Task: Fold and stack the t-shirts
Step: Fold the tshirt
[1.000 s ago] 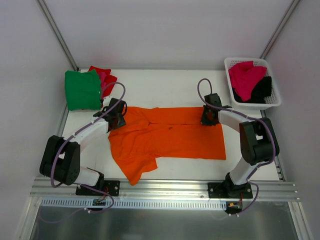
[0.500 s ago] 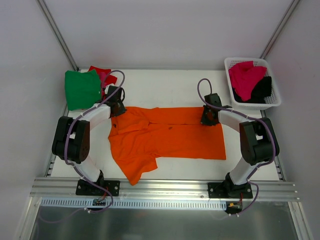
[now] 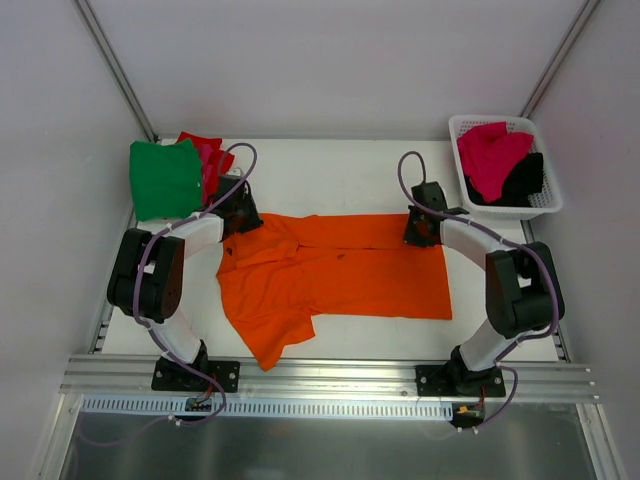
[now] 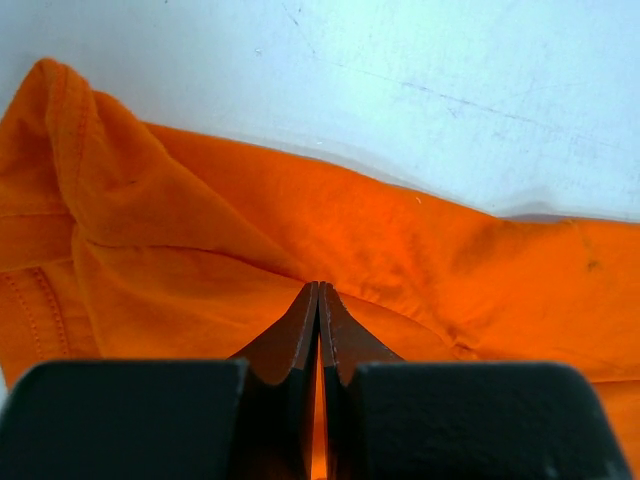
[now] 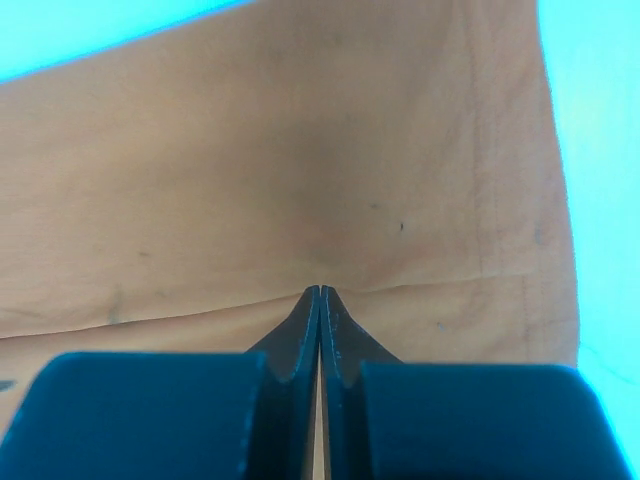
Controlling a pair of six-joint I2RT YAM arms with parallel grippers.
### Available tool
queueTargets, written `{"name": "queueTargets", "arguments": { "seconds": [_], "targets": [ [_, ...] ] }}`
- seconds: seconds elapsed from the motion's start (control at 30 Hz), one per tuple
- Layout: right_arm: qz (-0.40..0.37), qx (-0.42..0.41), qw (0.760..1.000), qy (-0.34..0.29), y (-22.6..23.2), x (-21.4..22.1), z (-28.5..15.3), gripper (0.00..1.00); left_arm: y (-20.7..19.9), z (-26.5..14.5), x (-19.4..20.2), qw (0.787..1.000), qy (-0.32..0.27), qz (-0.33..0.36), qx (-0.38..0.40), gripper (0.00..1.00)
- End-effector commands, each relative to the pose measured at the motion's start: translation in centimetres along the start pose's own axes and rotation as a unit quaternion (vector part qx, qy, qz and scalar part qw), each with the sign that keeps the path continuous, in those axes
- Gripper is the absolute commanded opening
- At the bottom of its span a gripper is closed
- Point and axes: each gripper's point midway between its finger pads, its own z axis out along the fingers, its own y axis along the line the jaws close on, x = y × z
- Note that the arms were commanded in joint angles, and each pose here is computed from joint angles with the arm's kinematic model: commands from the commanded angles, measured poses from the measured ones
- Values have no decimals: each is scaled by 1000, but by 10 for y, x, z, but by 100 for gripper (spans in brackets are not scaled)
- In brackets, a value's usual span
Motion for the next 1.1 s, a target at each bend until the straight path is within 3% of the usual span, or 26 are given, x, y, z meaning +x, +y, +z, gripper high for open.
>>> {"name": "queueTargets", "arguments": {
  "seconds": [0.0,0.3,0.7,1.07],
  "targets": [
    [-12,-2,999,-52,8,-40,-27,0,-15,-7,-15,999,-20,15,33,0],
    [7,67,998,-15,-19,-58,5,1,-6,-2,-3,1000,-6,14,18,0],
    [30,90,995,28,-35,-28,22,1,-3,-16,0,1000,5,-3,5,0],
    [36,94,994,42,-37,-15,25,1,34,-23,45,991,93,-35,-90,0]
  ]
}}
